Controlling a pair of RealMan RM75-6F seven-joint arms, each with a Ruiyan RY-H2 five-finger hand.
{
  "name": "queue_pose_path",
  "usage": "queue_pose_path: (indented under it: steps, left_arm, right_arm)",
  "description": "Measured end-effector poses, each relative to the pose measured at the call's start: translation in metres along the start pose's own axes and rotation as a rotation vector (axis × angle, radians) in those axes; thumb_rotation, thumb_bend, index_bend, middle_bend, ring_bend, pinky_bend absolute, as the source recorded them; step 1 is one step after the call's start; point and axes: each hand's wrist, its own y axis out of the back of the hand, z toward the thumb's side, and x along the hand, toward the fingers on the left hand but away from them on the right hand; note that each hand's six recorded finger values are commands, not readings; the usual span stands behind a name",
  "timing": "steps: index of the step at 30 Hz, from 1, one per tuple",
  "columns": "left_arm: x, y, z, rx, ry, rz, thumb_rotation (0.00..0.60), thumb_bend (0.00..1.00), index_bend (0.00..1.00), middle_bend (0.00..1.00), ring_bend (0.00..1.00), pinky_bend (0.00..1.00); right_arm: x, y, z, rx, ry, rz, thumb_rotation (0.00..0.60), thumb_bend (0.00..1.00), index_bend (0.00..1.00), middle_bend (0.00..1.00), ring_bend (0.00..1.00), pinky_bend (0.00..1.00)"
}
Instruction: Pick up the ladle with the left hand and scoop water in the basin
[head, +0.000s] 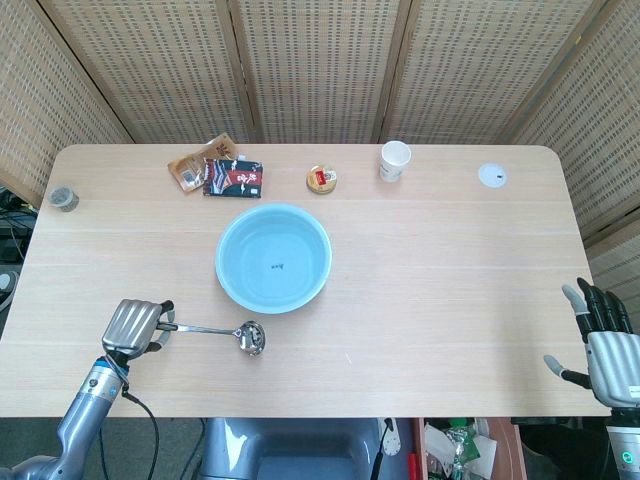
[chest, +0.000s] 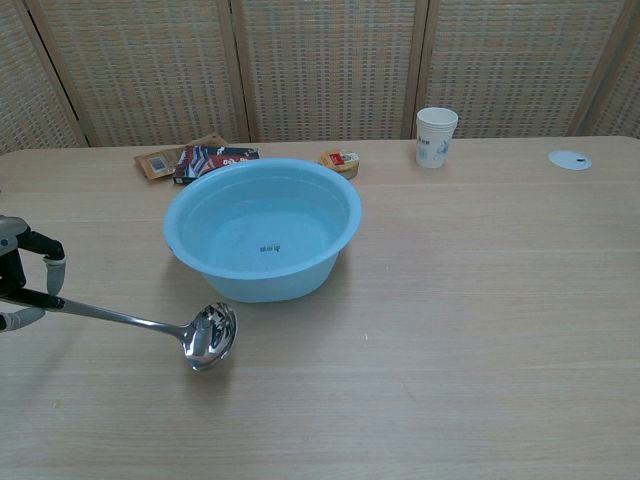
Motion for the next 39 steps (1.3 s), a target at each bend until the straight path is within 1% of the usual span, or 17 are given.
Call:
queue_pose_path:
  steps: [5, 9, 15, 18, 23, 25, 27, 31, 33, 37, 39]
  left_arm:
    - [-0.005, 0.006, 0.004, 0.000, -0.028, -0.009, 0.600, 0.40, 0.88, 1.00, 1.00, 1.00]
    - [-0.006, 0.012, 0.007, 0.021, -0.056, -0.018, 0.600, 0.41, 0.88, 1.00, 1.00, 1.00]
    - [-0.005, 0.028, 0.013, 0.003, -0.094, -0.010, 0.600, 0.44, 0.88, 1.00, 1.00, 1.00]
    - [-0.001, 0.047, 0.015, -0.010, -0.124, 0.011, 0.600, 0.46, 0.88, 1.00, 1.00, 1.00]
    - [0.012, 0.096, 0.016, -0.005, -0.157, 0.064, 0.600, 0.48, 0.89, 1.00, 1.00, 1.00]
    - [0.019, 0.113, 0.016, -0.002, -0.154, 0.067, 0.600, 0.49, 0.89, 1.00, 1.00, 1.00]
    - [0.026, 0.124, 0.017, -0.002, -0.149, 0.064, 0.600, 0.51, 0.90, 1.00, 1.00, 1.00]
    - [0.045, 0.145, 0.019, 0.001, -0.134, 0.036, 0.600, 0.54, 0.90, 1.00, 1.00, 1.00]
    - [0.054, 0.150, 0.022, 0.013, -0.136, 0.012, 0.600, 0.54, 0.90, 1.00, 1.00, 1.00]
    - [0.080, 0.160, 0.027, 0.043, -0.137, -0.063, 0.600, 0.58, 0.90, 1.00, 1.00, 1.00]
    - [0.093, 0.165, 0.027, 0.050, -0.130, -0.089, 0.600, 0.59, 0.90, 1.00, 1.00, 1.00]
  right_arm:
    - [0.000, -0.001, 0.000, 0.002, -0.001, 0.002, 0.600, 0.00, 0.00, 0.00, 0.00, 0.00]
    - [-0.001, -0.001, 0.000, 0.004, -0.001, 0.002, 0.600, 0.00, 0.00, 0.00, 0.00, 0.00]
    - [-0.001, -0.001, 0.000, 0.006, -0.006, 0.002, 0.600, 0.00, 0.00, 0.00, 0.00, 0.00]
    - [-0.003, -0.002, -0.002, 0.013, -0.016, 0.002, 0.600, 0.00, 0.00, 0.00, 0.00, 0.00]
    - [-0.007, -0.006, -0.006, 0.022, -0.039, 0.013, 0.600, 0.00, 0.00, 0.00, 0.00, 0.00]
    - [-0.009, -0.007, -0.007, 0.026, -0.049, 0.017, 0.600, 0.00, 0.00, 0.00, 0.00, 0.00]
    - [-0.011, -0.008, -0.009, 0.031, -0.058, 0.020, 0.600, 0.00, 0.00, 0.00, 0.00, 0.00]
    - [-0.014, -0.009, -0.010, 0.035, -0.071, 0.024, 0.600, 0.00, 0.00, 0.00, 0.00, 0.00]
    - [-0.015, -0.010, -0.011, 0.035, -0.079, 0.027, 0.600, 0.00, 0.00, 0.00, 0.00, 0.00]
    - [-0.016, -0.009, -0.013, 0.041, -0.091, 0.027, 0.600, 0.00, 0.00, 0.00, 0.00, 0.00]
    - [-0.017, -0.009, -0.014, 0.037, -0.095, 0.031, 0.600, 0.00, 0.00, 0.00, 0.00, 0.00]
